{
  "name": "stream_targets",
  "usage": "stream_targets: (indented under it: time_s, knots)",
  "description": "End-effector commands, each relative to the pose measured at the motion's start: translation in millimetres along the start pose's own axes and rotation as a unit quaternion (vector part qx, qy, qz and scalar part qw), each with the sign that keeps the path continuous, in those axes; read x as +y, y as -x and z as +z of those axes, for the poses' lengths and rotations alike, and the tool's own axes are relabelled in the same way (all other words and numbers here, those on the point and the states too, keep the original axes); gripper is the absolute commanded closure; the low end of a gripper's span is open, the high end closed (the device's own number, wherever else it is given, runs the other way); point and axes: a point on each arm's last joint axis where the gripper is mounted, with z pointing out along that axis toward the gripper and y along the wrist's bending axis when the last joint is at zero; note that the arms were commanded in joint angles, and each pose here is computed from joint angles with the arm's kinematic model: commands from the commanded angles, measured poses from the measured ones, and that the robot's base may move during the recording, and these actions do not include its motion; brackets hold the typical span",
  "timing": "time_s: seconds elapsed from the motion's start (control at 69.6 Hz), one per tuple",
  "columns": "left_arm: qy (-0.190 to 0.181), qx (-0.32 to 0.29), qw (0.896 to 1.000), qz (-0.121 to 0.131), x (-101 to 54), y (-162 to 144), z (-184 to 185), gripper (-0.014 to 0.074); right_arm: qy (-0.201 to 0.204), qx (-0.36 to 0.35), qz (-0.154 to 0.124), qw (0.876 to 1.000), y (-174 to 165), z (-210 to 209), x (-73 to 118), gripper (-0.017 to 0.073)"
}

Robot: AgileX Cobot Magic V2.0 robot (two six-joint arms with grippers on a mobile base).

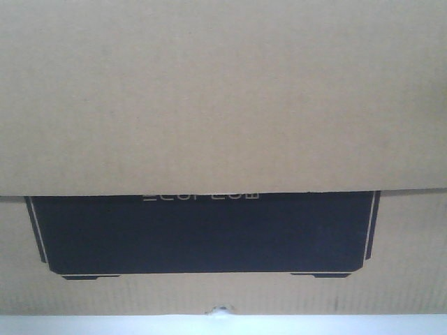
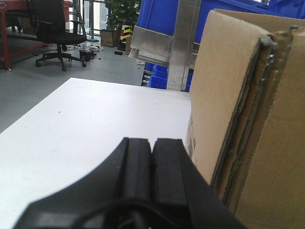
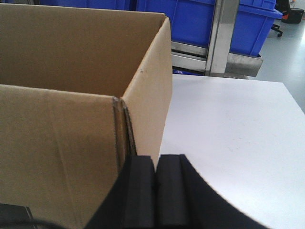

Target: Grab box from left shelf to table start

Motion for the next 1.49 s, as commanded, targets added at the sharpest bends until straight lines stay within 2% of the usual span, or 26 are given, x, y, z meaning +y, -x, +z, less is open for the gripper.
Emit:
stream_targets:
  time_s: [0.0,0.115,0.23,0.374,0.618,0.647,1.48]
  knots:
    - [-0.004,-0.054,0.999,-0.002,-0.6,9.2,-1.5,0.0696,-0.008,-0.057,-0.01,0.998,16.6,-2.1,-1.0,0.0502]
    - [-0.004,-0.054,0.999,-0.002,-0.6,9.2,-1.5,0.0696,-0.026,-0.054,-0.033,0.998,10.2,1.4,-3.8,0.0502]
    - [-0.004,-0.054,0.999,-0.002,-0.6,9.2,-1.5,0.0696,-0.05,-0.062,-0.032,0.996,-8.0,8.5,-7.1,0.0502]
    - [-0.004,-0.054,0.999,-0.002,-0.6,9.2,-1.5,0.0696,-0.069,-0.073,-0.018,0.995,-37.3,12.7,-9.9,0.0502]
    - [-0.004,-0.054,0.999,-0.002,-0.6,9.2,-1.5,0.0696,-0.074,-0.092,0.009,0.993,-74.7,27.7,-13.9,0.0502]
    - [-0.004,-0.054,0.999,-0.002,-0.6,9.2,-1.5,0.0696,-0.074,-0.101,0.018,0.992,-75.3,28.0,-14.1,0.0502]
    - [-0.004,-0.053,0.999,-0.002,-0.6,9.1,-1.4,0.0696,-0.074,-0.112,0.018,0.991,-72.8,27.4,-14.2,0.0502]
